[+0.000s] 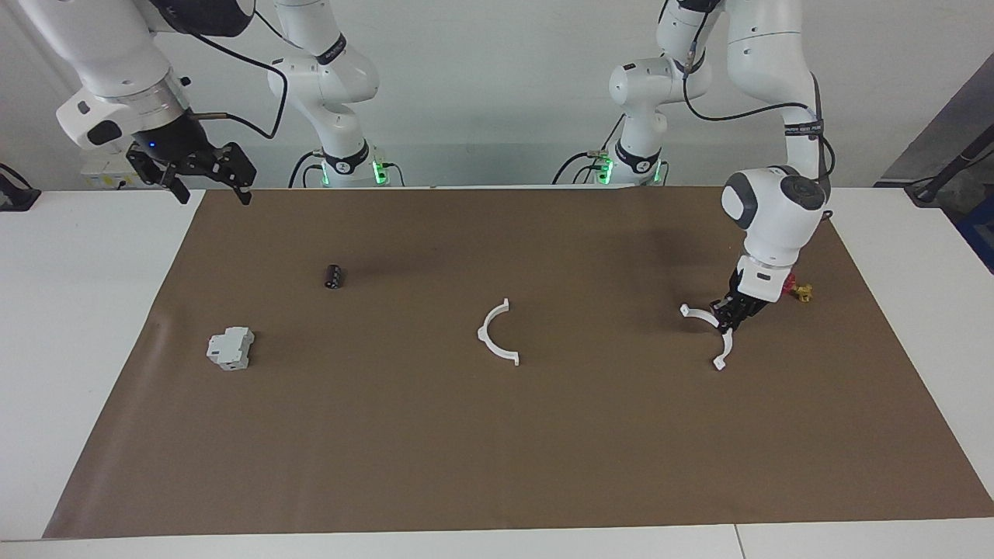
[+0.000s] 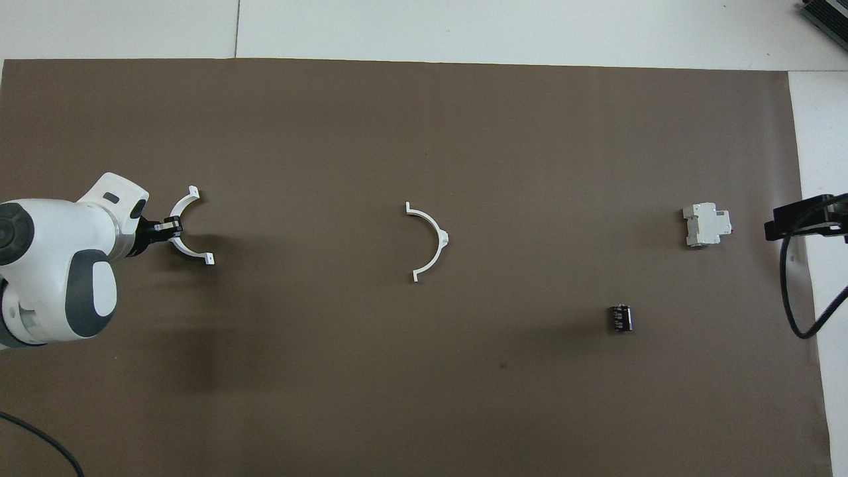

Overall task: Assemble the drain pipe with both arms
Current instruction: 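Lift the second white half-ring with the left gripper, then carry the half-ring with the left gripper and fit it onto the placed half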

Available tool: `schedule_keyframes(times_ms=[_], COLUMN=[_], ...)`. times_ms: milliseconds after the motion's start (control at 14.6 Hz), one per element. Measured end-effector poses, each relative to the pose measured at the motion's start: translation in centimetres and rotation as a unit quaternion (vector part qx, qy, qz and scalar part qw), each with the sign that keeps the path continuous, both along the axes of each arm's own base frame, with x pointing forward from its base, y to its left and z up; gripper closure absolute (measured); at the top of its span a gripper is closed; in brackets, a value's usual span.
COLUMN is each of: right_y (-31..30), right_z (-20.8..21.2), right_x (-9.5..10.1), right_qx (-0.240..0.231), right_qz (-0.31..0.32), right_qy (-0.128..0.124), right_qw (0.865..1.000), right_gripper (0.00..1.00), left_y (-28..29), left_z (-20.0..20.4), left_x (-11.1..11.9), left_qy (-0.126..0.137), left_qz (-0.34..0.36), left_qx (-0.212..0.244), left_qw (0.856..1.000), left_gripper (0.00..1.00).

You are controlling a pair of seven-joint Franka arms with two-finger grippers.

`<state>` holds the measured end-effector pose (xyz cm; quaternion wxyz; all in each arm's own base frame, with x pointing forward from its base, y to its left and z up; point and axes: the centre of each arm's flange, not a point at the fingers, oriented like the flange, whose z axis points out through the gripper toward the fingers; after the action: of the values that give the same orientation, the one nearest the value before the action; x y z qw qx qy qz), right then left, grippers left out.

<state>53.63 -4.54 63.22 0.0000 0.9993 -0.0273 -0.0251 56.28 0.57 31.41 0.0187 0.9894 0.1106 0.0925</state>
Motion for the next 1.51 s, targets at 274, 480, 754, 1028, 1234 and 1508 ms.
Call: schedule_keyframes(times_ms=[274, 480, 754, 1028, 1234, 1508], right_y=[1.2, 1.5, 1.5, 1.5, 1.5, 1.4], right_z=[-0.1, -0.1, -0.2, -0.1, -0.1, -0.1], right_x=[0.2, 0.2, 0.2, 0.2, 0.2, 0.2], right_qx=[-0.009, -0.009, -0.010, -0.010, -0.010, -0.010], right_qz=[0.023, 0.026, 0.026, 0.026, 0.026, 0.025], right_qy=[0.002, 0.002, 0.002, 0.001, 0.001, 0.001], right_qw=[1.000, 1.000, 1.000, 1.000, 1.000, 1.000], right_gripper=[0.00, 0.00, 0.00, 0.00, 0.00, 0.00], left_y=[-7.9, -13.8, -22.5, -30.5, -33.1, -34.4], left_z=[3.9, 5.0, 4.2, 3.6, 2.2, 0.3], left_x=[2.3, 2.4, -0.1, -2.5, -3.3, -3.8], left_qy=[0.002, 0.007, 0.019, 0.016, 0.025, 0.032], left_qz=[-0.012, -0.041, -0.010, 0.019, 0.015, 0.008], left_qx=[-0.011, -0.016, -0.032, -0.030, -0.028, -0.026], left_qw=[1.000, 0.999, 0.999, 0.999, 0.999, 0.999], left_gripper=[0.80, 0.80, 0.80, 0.80, 0.80, 0.80])
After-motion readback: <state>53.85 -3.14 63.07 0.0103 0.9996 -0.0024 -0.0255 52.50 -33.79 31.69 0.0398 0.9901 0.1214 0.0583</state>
